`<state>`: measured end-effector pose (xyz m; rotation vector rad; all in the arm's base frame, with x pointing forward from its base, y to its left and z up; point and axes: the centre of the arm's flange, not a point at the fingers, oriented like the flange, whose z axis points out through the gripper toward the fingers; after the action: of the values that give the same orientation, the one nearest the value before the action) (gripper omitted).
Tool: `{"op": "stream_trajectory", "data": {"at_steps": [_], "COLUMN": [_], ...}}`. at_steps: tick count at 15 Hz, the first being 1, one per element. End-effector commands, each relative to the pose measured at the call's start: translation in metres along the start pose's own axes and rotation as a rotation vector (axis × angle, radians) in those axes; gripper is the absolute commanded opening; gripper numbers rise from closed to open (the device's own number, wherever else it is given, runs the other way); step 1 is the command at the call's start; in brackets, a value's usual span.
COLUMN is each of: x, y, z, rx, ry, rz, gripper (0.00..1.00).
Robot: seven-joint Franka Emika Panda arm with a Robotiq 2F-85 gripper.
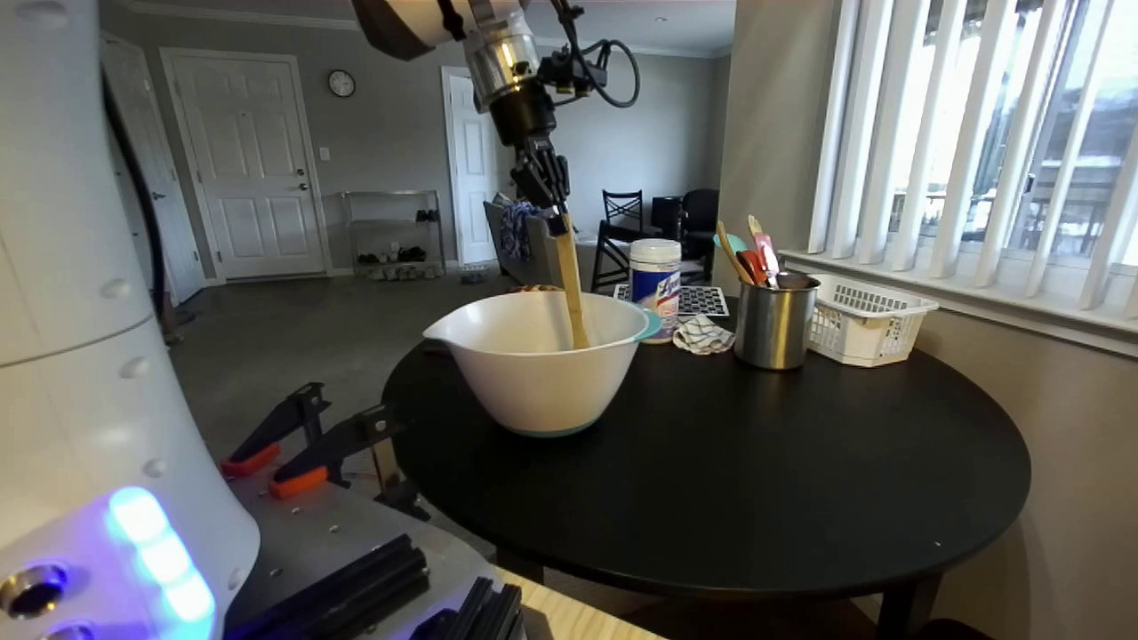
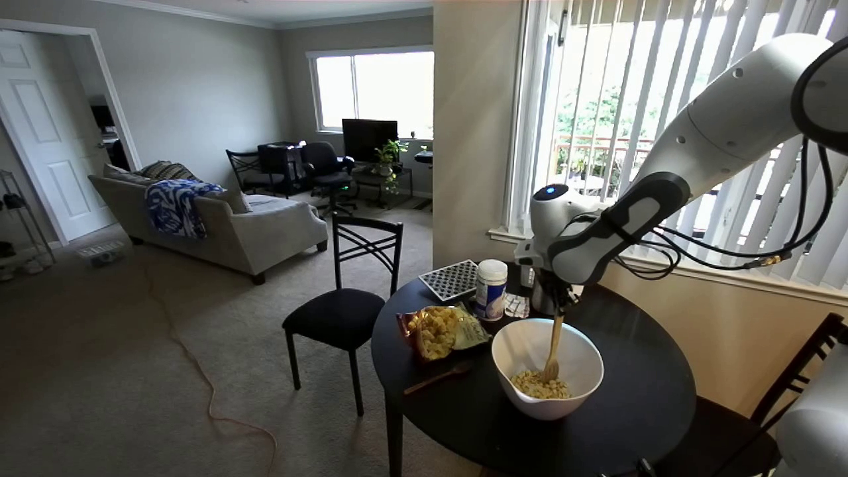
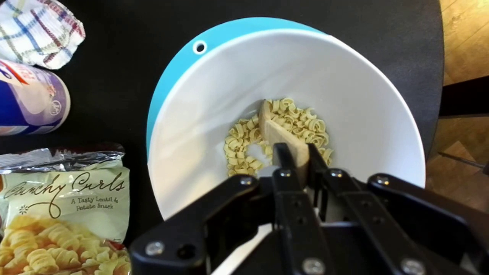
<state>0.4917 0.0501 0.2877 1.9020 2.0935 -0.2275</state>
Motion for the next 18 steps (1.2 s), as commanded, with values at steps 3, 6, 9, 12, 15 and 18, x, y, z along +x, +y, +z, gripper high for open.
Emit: {"op": "stream_trajectory", "data": {"at_steps": [3, 6, 9, 12, 15, 18], "x": [-0.006, -0.008, -0.005, 0.005, 0.019, 0.036], "y": [-0.022, -0.031, -0.039, -0.040, -0.036, -0.032], "z": [0.011, 0.010, 0.007, -0.002, -0.013, -0.022], "rx": [0.104, 0.165, 0.199, 0.200, 0.198, 0.194], "ry": [-0.035, -0.049, 0.019, 0.128, 0.219, 0.277], "rz": [-0.045, -0.067, -0.119, -0.213, -0.308, -0.389], "gripper": [0.07, 0.07, 0.07, 0.06, 0.06, 0.06]}}
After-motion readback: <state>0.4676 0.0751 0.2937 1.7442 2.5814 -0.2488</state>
